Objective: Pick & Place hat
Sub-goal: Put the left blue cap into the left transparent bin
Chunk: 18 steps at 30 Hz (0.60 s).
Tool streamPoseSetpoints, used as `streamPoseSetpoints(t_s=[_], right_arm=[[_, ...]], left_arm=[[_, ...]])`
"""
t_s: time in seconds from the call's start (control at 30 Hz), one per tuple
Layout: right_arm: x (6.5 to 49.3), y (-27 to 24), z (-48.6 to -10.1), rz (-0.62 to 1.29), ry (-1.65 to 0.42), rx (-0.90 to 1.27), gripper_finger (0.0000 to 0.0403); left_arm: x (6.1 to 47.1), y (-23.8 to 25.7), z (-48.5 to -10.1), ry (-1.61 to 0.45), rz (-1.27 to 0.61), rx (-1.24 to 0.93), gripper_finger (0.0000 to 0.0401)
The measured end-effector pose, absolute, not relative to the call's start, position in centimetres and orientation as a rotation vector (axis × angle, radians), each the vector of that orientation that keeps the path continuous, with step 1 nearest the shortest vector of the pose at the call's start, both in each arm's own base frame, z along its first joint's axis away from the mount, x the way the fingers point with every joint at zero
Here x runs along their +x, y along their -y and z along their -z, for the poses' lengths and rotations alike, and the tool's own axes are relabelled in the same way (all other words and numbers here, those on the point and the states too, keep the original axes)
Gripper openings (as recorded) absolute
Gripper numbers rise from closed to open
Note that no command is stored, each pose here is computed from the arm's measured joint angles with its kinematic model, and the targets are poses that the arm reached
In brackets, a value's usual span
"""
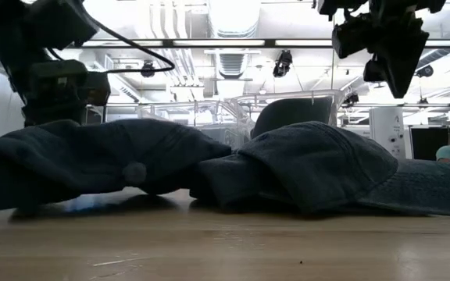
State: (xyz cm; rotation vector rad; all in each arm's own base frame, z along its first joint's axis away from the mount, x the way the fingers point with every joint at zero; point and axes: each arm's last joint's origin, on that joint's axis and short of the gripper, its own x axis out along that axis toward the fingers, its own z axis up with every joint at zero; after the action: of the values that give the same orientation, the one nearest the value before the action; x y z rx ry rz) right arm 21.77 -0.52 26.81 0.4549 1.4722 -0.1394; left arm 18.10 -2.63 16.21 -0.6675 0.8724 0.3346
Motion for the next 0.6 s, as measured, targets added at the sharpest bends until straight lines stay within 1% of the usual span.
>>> streamPoseSetpoints(t_s=[0.13,0.2,0.37,0.43,0.6], right_arm=[[21.91,0.31,-26.18,0.121,-1.463,0.468,0.0059],[21.89,0.25,-26.1,0.123,-1.466,0.492,0.0059],[22.0,0.06,-26.24,0.126,-1.459,0.524,0.0059],[22.09,-0.02,-26.35,0.126,-1.451,0.527,0.0059],[22.21,0.0,-26.48,0.131,-1.44,0.535,0.0059]], left_arm=[[18.22,2.24,-15.6,-0.814,-0.322,-0.686,0.0069],[18.3,2.3,-15.48,-0.797,-0.286,-0.713,0.0069],[18.64,2.89,-15.55,-0.776,-0.075,-0.799,0.0069],[18.66,3.01,-15.53,-0.768,-0.029,-0.802,0.0069],[18.6,2.92,-15.41,-0.768,-0.032,-0.742,0.0069]])
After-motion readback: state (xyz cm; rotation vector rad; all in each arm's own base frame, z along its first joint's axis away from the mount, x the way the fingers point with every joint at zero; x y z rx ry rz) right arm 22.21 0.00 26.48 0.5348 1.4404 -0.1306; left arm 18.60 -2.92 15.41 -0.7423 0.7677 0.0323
